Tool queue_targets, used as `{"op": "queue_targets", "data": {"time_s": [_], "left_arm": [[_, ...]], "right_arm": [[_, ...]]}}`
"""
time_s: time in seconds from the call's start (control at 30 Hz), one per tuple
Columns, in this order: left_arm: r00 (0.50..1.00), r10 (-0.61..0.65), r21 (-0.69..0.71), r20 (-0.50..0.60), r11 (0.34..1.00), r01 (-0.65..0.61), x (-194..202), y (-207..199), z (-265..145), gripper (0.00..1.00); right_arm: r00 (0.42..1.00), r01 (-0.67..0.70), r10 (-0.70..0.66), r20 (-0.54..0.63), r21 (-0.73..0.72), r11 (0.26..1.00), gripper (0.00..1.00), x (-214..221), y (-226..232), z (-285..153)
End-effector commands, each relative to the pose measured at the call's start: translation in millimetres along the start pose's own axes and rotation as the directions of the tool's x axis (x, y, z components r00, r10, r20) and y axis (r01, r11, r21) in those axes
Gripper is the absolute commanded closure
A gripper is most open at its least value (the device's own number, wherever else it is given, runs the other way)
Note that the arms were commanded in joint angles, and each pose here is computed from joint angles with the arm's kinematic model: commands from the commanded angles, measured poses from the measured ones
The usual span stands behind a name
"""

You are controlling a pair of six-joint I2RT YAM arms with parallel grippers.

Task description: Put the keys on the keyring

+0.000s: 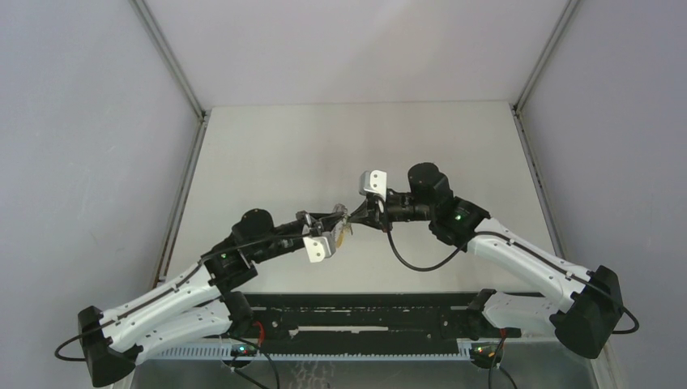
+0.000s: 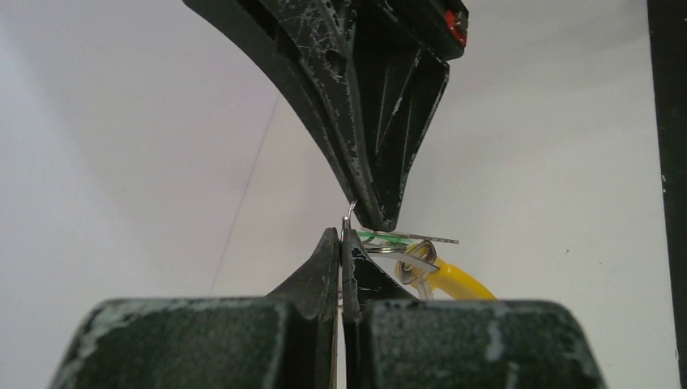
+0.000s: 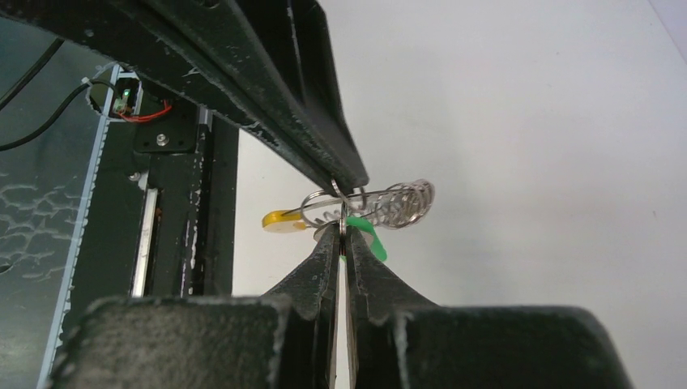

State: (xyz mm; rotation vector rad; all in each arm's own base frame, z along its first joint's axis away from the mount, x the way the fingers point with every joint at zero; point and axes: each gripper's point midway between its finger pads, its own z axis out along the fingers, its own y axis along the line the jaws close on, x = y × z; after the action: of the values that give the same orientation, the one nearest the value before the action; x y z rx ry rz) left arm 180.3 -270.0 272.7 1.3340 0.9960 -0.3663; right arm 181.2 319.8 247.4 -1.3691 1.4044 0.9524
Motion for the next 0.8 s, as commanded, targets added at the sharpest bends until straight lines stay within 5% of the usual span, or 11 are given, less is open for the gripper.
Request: {"op": "queue_targets", "data": {"time_s": [0.0,0.77], "left_arm": [[0.997,0.003,0.045,0.072,0.999,-0.006,-20,-3,2,1.00],[0.999,-0.033,0.094,-0.016,0.995,0.035,-8,-7,10,1.00]], "right_arm": [[0.997,0.038,-0.041,0.067,0.035,0.999,1.00,-27,-7,-5],[0.997,0.021,-0.024,0.073,0.049,0.999,1.00,-31,-7,-11]]}}
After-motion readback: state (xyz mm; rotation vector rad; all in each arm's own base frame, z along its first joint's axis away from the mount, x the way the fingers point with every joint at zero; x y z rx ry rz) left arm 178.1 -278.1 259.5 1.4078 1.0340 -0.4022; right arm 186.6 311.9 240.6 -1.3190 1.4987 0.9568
